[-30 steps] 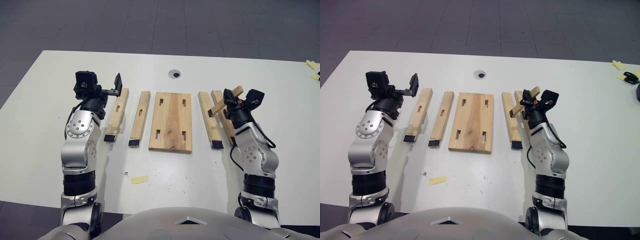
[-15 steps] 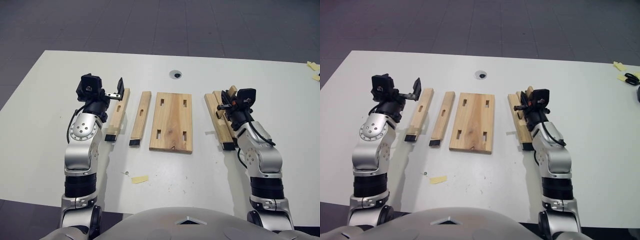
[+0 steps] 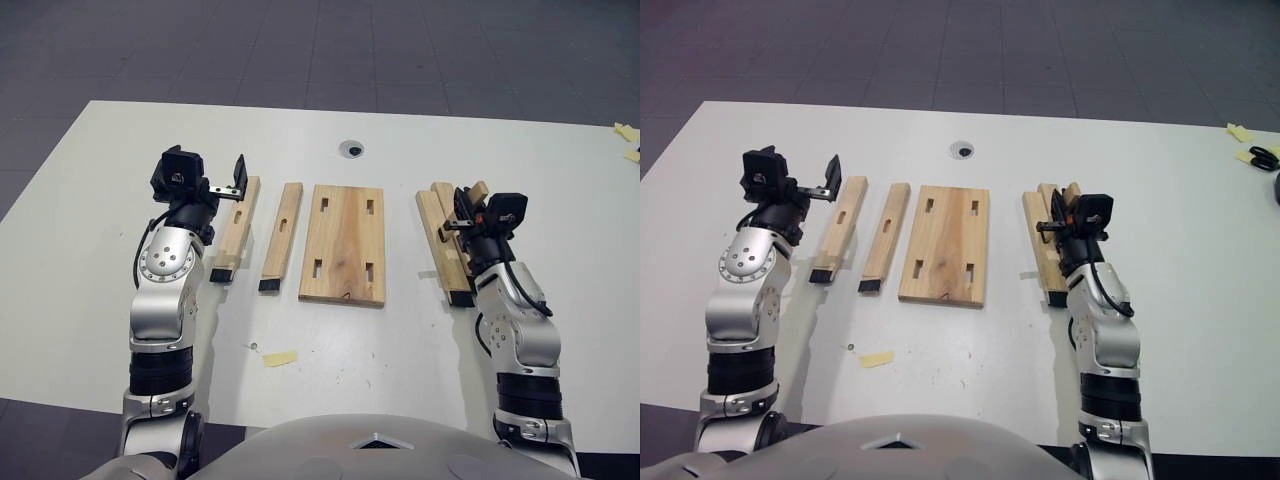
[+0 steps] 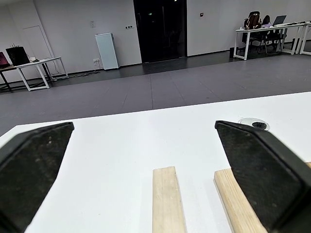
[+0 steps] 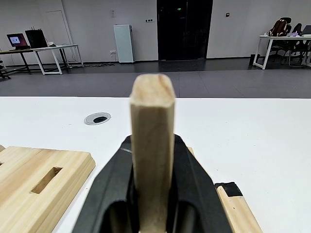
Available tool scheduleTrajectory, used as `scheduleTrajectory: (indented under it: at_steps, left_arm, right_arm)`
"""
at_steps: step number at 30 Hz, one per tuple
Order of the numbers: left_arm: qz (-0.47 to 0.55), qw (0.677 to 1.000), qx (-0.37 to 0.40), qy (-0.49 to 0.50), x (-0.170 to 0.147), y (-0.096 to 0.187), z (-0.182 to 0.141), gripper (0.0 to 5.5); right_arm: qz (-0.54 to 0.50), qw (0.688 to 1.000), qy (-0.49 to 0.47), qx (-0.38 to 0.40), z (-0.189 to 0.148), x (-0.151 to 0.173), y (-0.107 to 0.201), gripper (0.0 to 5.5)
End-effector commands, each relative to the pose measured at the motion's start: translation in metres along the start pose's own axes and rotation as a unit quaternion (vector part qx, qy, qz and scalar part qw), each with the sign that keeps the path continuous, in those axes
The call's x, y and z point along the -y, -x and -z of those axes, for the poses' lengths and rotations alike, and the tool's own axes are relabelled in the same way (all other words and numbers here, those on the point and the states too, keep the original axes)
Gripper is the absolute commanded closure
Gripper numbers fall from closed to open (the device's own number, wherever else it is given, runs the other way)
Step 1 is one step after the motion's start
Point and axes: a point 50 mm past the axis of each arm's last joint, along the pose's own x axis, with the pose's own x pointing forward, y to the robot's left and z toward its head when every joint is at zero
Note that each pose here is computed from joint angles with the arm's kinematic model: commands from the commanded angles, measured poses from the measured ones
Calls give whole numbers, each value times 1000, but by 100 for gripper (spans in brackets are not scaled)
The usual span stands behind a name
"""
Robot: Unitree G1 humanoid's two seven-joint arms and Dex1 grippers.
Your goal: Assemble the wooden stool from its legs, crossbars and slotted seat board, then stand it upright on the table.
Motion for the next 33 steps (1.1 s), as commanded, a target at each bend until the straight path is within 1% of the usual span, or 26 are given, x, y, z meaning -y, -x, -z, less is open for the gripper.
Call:
scheduleTrajectory:
  at_steps: [1,7,8,9,14,22,26,30,32,33]
  left_arm:
    - [-2,1000,1,-7,-3,-3,-1,10]
    - [-3,1000,3,-7,-3,-5,-2,10]
    - [-5,1000,6,-9,-4,-5,-3,10]
    - [-7,1000,8,-8,-5,-6,-4,10]
    - [-11,1000,12,-6,-9,-9,-6,10]
    - [-14,1000,13,1,-8,-10,-4,10]
    - [-15,1000,13,2,-7,-11,-3,10]
    - [-16,1000,14,2,-7,-11,-3,10]
    - [-16,1000,14,1,-6,-11,-3,10]
    - [-16,1000,14,1,-6,-10,-2,10]
  right_arm:
    - [26,993,-12,-115,43,5,13,507]
    - [25,998,-10,-55,9,7,-11,507]
    - [25,999,-7,-46,3,7,-15,471]
    - [25,999,-2,-35,-4,8,-18,467]
    - [19,1000,4,17,-41,6,-32,378]
    - [-10,996,-1,92,-99,-7,-47,266]
    - [-19,991,7,129,-128,-8,-57,198]
    - [-28,988,3,151,-145,-10,-64,124]
    - [-40,988,1,147,-144,-16,-65,90]
    - [-49,989,2,136,-137,-19,-66,72]
